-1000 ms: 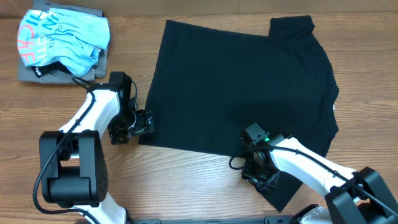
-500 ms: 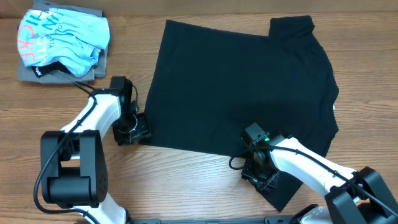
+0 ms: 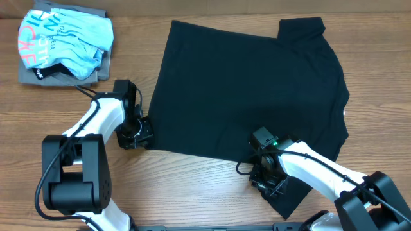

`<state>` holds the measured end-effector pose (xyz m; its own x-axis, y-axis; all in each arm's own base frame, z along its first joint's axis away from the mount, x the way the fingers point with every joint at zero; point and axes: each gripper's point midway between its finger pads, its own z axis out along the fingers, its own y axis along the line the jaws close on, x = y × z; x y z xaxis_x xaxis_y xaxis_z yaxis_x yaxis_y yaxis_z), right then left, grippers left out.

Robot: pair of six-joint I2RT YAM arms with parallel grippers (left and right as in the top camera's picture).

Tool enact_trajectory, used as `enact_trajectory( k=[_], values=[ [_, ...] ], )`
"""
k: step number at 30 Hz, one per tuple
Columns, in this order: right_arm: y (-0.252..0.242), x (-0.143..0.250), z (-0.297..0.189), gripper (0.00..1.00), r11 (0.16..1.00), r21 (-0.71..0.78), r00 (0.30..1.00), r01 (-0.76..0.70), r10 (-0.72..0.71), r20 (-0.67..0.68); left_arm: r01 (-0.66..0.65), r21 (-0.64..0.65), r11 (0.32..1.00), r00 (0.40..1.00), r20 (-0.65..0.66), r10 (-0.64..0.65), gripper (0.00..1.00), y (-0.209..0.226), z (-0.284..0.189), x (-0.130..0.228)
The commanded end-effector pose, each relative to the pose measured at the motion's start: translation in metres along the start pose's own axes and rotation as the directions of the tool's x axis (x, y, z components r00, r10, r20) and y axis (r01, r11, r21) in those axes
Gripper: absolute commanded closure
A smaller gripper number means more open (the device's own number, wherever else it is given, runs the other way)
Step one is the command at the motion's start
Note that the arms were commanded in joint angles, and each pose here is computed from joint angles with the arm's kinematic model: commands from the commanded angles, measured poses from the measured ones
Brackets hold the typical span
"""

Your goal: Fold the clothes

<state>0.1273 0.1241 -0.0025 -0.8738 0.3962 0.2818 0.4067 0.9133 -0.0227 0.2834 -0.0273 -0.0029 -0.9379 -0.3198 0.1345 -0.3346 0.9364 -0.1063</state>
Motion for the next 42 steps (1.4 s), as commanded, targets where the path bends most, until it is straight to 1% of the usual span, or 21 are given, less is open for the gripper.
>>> enact_trajectory(
  k=[1,2,4,5,7,11,13,17,20,24,26,30,37,42],
  values=[
    [0.007,0.000,-0.003,0.76,1.000,-0.013,1.000,-0.004,0.004,-0.010,0.003,-0.008,1.000,1.000,-0.025,-0.004,0.96,0.001,0.006,0.007],
    [0.009,-0.002,-0.006,0.82,1.000,-0.017,1.000,-0.007,0.006,-0.008,0.000,-0.007,1.000,1.000,-0.024,0.000,0.96,0.001,0.005,0.006],
    [0.011,-0.004,-0.012,0.92,1.000,-0.024,1.000,-0.015,0.014,-0.005,-0.001,-0.007,1.000,1.000,-0.022,0.000,0.96,0.000,0.001,0.004],
    [0.012,-0.005,-0.014,0.94,0.999,-0.028,1.000,-0.019,0.019,-0.003,-0.001,-0.007,1.000,1.000,-0.021,0.001,0.96,-0.001,-0.001,0.003],
    [0.011,-0.008,-0.020,0.94,0.999,-0.031,1.000,-0.028,0.028,0.003,0.000,-0.007,1.000,1.000,-0.022,0.000,0.96,-0.003,-0.007,0.001],
    [-0.009,-0.012,-0.034,0.96,0.997,0.036,0.997,-0.072,0.070,0.038,0.000,-0.014,1.000,0.999,-0.051,-0.001,0.96,-0.006,-0.024,0.002],
    [-0.016,-0.012,-0.041,0.96,0.995,0.048,0.995,-0.093,0.091,0.046,0.003,-0.021,1.000,0.998,-0.068,-0.004,0.96,-0.006,-0.034,0.004],
    [-0.020,-0.010,-0.056,0.96,0.994,0.010,0.992,-0.108,0.107,0.065,0.005,-0.024,1.000,0.997,-0.078,-0.007,0.96,-0.008,-0.049,0.006],
    [-0.018,-0.012,-0.068,0.96,0.993,-0.043,0.989,-0.107,0.111,0.102,0.002,-0.017,1.000,0.998,-0.058,-0.003,0.96,-0.011,-0.055,0.001],
    [-0.018,-0.027,-0.087,0.96,0.989,-0.086,0.974,-0.124,0.138,0.182,-0.006,0.005,1.000,1.000,0.003,0.006,0.96,-0.017,-0.059,-0.015],
    [-0.020,-0.041,-0.101,0.96,0.984,-0.099,0.957,-0.147,0.167,0.238,-0.010,0.022,1.000,0.999,0.051,0.009,0.96,-0.022,-0.062,-0.027],
    [-0.021,-0.063,-0.119,0.96,0.972,-0.148,0.929,-0.184,0.221,0.295,-0.008,0.052,0.999,0.991,0.133,0.001,0.96,-0.031,-0.070,-0.048],
    [-0.014,-0.106,-0.138,0.96,0.952,-0.266,0.884,-0.152,0.252,0.394,-0.020,0.130,0.991,0.954,0.300,-0.020,0.96,-0.049,-0.082,-0.090],
    [0.001,-0.131,-0.155,0.96,0.946,-0.320,0.843,-0.056,0.216,0.492,-0.052,0.201,0.978,0.909,0.415,-0.036,0.96,-0.067,-0.096,-0.118]
  ],
)
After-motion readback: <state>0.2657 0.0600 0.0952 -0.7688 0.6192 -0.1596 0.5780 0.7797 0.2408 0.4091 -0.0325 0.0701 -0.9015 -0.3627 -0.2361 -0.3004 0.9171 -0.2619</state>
